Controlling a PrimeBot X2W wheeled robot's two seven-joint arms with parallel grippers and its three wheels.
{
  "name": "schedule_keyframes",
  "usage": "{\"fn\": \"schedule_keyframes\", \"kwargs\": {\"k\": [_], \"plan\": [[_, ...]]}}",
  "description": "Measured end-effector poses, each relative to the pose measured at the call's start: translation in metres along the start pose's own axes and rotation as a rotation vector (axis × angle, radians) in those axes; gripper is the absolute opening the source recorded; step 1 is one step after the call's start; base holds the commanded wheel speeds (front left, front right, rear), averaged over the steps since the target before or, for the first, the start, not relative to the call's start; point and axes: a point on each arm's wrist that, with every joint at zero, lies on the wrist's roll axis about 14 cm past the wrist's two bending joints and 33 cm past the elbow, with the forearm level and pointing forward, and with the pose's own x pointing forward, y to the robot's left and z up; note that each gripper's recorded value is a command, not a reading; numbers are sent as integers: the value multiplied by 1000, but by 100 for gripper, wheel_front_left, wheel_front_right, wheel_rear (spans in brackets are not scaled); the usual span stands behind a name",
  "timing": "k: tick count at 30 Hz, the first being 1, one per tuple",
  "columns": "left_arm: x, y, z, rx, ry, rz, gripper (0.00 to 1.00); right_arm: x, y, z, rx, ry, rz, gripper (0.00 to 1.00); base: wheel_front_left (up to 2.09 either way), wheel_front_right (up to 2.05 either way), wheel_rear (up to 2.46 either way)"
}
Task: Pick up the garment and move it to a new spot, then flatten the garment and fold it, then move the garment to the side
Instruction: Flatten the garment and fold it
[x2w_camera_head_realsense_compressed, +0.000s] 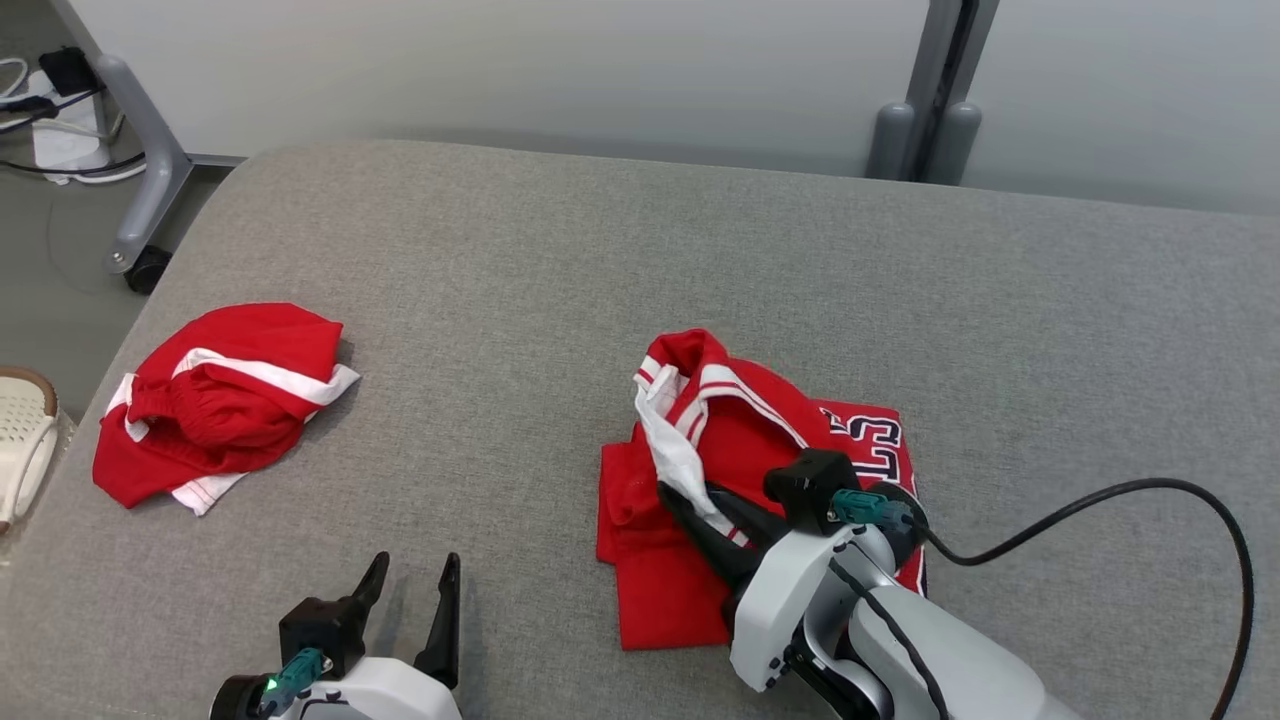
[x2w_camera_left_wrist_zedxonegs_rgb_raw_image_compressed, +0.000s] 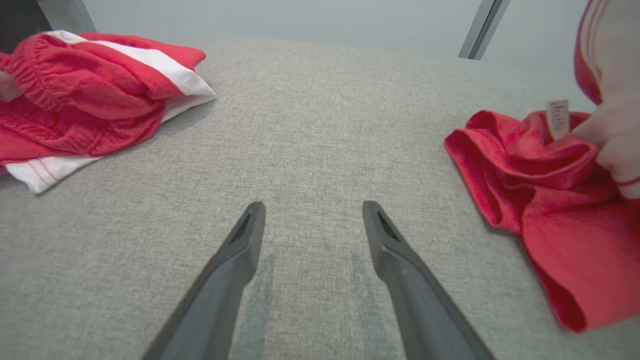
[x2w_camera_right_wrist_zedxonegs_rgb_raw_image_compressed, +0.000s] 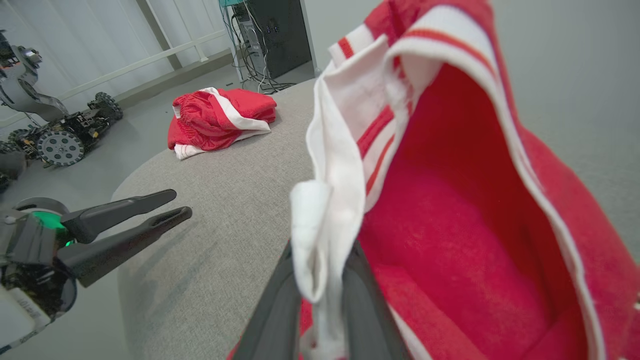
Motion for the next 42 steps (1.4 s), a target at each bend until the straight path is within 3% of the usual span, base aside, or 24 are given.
{"fn": "schedule_keyframes", "kwargs": {"k": [1,4,14,21,28,42], "plan": [[-1,1,0,-1,0,4,100,2,2,2,12,-10,8,100,0,0,0],[-1,3,0,-1,0,13,100,5,2,15,27,-63,11,100,0,0,0],[24,-14,21,26,-52,-27,100,-48,-112,45,-4,-214,-365,100,0,0,0],[33,-23,33,48,-85,-51,100,-112,-152,26,0,-231,-587,100,0,0,0],[34,-26,40,67,-112,-58,100,-158,-165,9,14,-231,-719,100,0,0,0],[8,-18,37,70,-129,-39,100,-199,-144,-12,49,-223,-783,100,0,0,0]]}}
